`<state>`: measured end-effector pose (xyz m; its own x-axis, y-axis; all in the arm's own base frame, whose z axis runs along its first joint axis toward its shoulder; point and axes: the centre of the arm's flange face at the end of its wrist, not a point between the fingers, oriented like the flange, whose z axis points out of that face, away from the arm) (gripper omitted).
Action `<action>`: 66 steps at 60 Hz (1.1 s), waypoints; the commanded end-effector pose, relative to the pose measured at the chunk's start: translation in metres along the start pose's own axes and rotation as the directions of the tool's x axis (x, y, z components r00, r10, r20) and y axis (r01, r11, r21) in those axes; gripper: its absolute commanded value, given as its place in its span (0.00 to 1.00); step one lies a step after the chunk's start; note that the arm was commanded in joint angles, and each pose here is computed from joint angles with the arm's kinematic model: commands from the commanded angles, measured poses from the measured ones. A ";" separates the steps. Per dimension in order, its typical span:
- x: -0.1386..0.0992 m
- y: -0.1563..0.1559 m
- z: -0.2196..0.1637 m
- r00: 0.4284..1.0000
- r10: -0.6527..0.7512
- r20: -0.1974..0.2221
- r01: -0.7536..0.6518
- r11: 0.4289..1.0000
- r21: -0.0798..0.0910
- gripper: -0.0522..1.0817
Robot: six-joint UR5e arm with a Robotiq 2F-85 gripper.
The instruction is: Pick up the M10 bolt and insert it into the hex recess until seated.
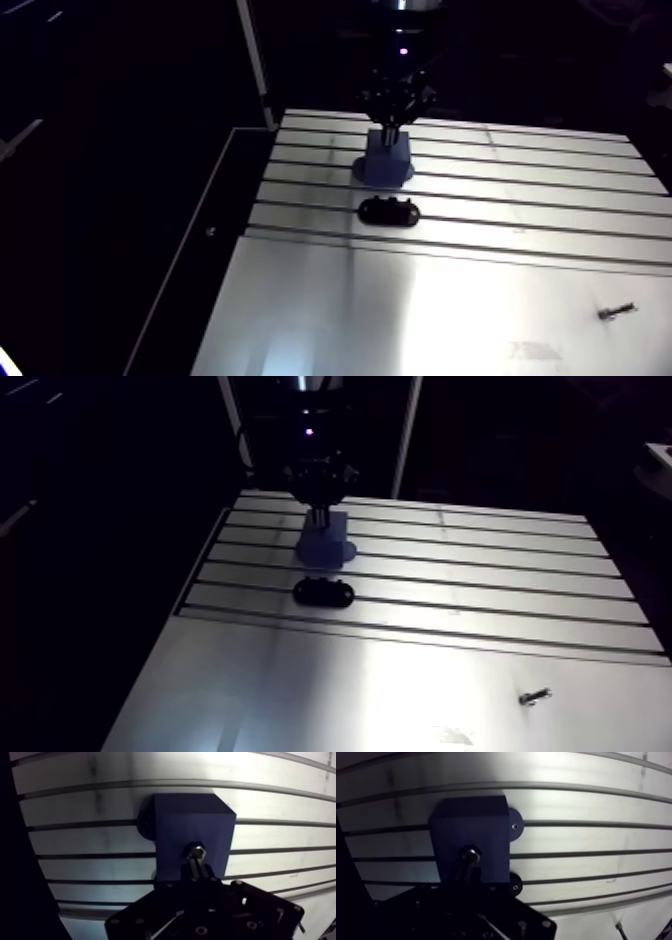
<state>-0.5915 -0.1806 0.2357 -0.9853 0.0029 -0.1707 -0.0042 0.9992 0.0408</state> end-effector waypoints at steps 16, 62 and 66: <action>0.001 0.000 0.003 1.000 0.001 0.004 -0.001 1.000 0.001 0.99; 0.002 0.000 0.004 1.000 -0.001 0.006 0.001 1.000 0.002 0.99; 0.002 0.000 0.004 1.000 -0.001 0.006 0.001 1.000 0.002 0.99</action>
<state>-0.5923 -0.1806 0.2313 -0.9843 0.0026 -0.1766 -0.0043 0.9992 0.0386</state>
